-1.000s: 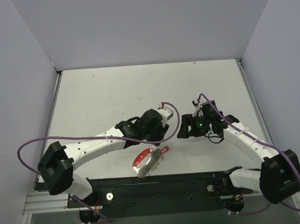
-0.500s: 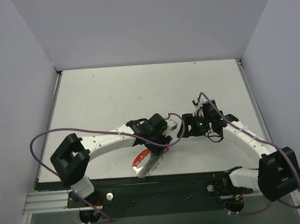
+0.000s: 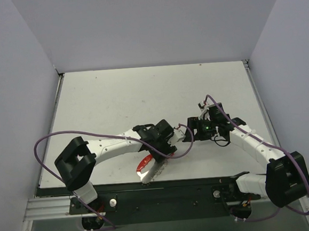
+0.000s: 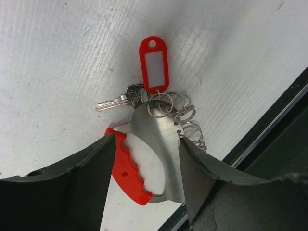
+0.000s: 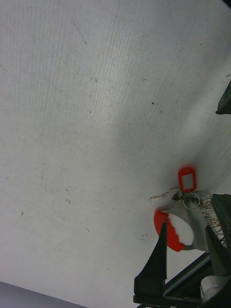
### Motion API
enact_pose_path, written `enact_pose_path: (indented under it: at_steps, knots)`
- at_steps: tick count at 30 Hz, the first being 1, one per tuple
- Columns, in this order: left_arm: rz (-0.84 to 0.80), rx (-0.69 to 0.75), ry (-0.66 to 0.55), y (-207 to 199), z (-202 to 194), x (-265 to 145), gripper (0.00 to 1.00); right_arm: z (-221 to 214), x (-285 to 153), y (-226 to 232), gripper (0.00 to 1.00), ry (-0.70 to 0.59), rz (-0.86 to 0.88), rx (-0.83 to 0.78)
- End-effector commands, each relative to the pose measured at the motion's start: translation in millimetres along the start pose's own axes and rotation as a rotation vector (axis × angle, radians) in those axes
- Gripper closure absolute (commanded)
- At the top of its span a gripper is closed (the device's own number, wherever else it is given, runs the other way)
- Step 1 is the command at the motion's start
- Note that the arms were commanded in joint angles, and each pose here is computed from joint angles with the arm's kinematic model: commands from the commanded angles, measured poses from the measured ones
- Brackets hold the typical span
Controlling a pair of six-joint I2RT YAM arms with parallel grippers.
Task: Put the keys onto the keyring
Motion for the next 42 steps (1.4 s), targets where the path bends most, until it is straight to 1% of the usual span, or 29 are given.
enact_pose_path:
  at_steps: [1,3,8,15,22,26,31,38,39,41,42]
  knots:
    - [0.049,0.117,-0.059,6.7,-0.1,-10.4,0.36,-1.0,0.9,-1.7,0.35,0.004,0.018,-0.012]
    - [0.052,0.134,-0.075,8.1,0.7,-8.4,0.43,-1.0,1.3,-1.3,0.35,0.007,0.021,-0.014]
    - [0.009,0.159,-0.121,4.7,1.4,0.0,0.49,-0.7,2.7,-2.0,0.35,0.012,0.021,-0.015]
    - [-0.001,0.166,-0.164,3.1,5.7,5.9,0.5,-1.1,2.9,-3.3,0.35,0.013,0.022,-0.015]
    - [-0.022,0.192,-0.144,0.3,6.9,15.4,0.5,0.0,2.6,-3.9,0.35,0.012,0.028,-0.01]
    - [-0.014,0.2,-0.111,0.4,5.1,18.7,0.51,-0.4,2.4,-5.0,0.35,0.012,0.026,-0.01]
    - [-0.026,0.205,-0.123,-1.1,5.7,19.6,0.53,-0.6,2.9,-5.2,0.35,0.015,0.026,-0.008]
    - [-0.032,0.212,-0.135,-2.2,8.2,24.2,0.61,0.0,2.3,-4.8,0.35,0.013,0.03,-0.009]
    - [-0.036,0.212,-0.133,-2.0,7.6,25.4,0.64,-0.5,2.5,-5.1,0.35,0.014,0.029,-0.008]
    - [-0.046,0.216,-0.134,-3.1,8.6,26.5,0.66,-0.3,2.3,-5.2,0.35,0.014,0.03,-0.007]
    - [-0.047,0.216,-0.133,-3.1,8.7,27.1,0.69,-0.6,2.4,-4.7,0.35,0.016,0.033,-0.008]
Point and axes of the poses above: each gripper's point midway between its finger pads, its own x axis out along the fingers, its own y axis along the line the jaws close on, z = x × y, the point moved 9 cm from there along -x, back along the fingers, and after that the axes turned 8 degrees about x, right-handed, at the moved point
